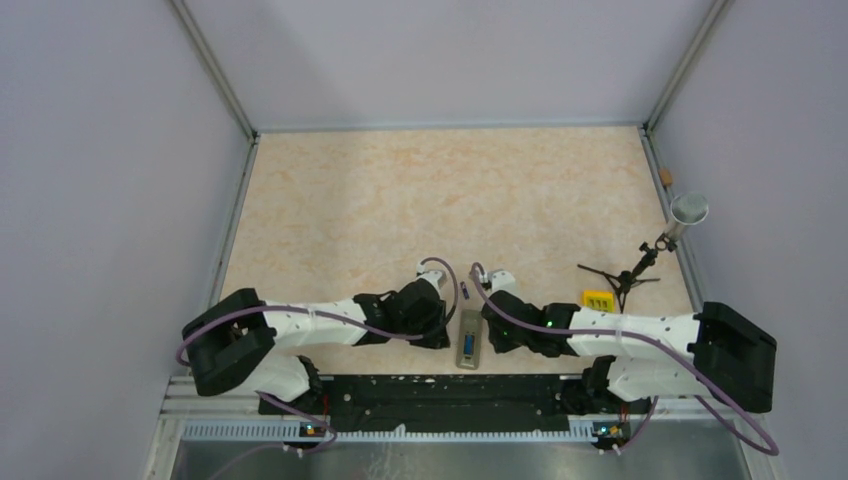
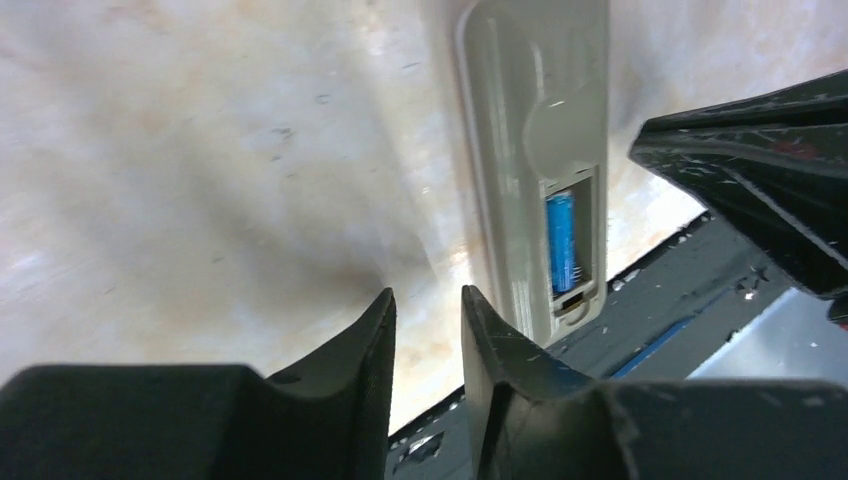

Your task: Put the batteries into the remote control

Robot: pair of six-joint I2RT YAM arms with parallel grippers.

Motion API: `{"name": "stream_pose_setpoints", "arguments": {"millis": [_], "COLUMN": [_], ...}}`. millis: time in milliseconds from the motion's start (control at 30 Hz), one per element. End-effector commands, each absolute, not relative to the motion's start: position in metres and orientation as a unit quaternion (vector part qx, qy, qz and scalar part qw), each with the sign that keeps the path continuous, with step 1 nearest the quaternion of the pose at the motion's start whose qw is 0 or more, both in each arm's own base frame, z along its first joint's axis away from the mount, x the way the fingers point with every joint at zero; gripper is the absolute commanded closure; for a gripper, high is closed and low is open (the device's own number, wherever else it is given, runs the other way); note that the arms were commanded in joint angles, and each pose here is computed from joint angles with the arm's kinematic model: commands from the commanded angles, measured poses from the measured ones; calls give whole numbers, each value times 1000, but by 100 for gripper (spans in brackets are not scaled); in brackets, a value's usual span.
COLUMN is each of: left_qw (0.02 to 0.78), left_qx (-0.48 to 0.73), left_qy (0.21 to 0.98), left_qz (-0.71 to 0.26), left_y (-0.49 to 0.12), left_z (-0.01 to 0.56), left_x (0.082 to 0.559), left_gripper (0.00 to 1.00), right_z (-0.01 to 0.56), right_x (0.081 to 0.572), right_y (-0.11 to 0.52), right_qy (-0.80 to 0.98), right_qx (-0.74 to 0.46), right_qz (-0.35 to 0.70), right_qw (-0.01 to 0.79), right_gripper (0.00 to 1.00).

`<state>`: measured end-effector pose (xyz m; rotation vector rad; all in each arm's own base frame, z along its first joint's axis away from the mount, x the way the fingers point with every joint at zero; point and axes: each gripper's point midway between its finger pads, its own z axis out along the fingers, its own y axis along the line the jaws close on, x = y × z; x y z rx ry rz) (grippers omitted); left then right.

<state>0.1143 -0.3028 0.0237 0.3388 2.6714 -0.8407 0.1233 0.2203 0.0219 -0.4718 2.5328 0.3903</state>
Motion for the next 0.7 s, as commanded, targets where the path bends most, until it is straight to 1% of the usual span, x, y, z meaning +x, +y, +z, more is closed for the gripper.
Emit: {"name": "stream_pose_setpoints", "arguments": {"millis": [0,167,300,667], "left_qw": [205,205,202,185], "left_qx": [103,114,127,148], "left_qy": [939,930,931,939], "left_qz": [-255,-282,-277,-249], "left_y": [-284,-295,-302,-324], "left_z": [40,59,63,58], "left_x": [128,127,126,123], "left_gripper": [65,51,46,44], "right_z": [47,51,53,54], "right_x": [134,135,135,132], "right_y": [232,230,226,219], "right_qy": [924,922,921,918], "right_qx": [-171,-166,-164,-153], "right_qz": [163,167,166,177], "right_qw": [300,309,313,319], "right_gripper": [95,93,93,92]}}
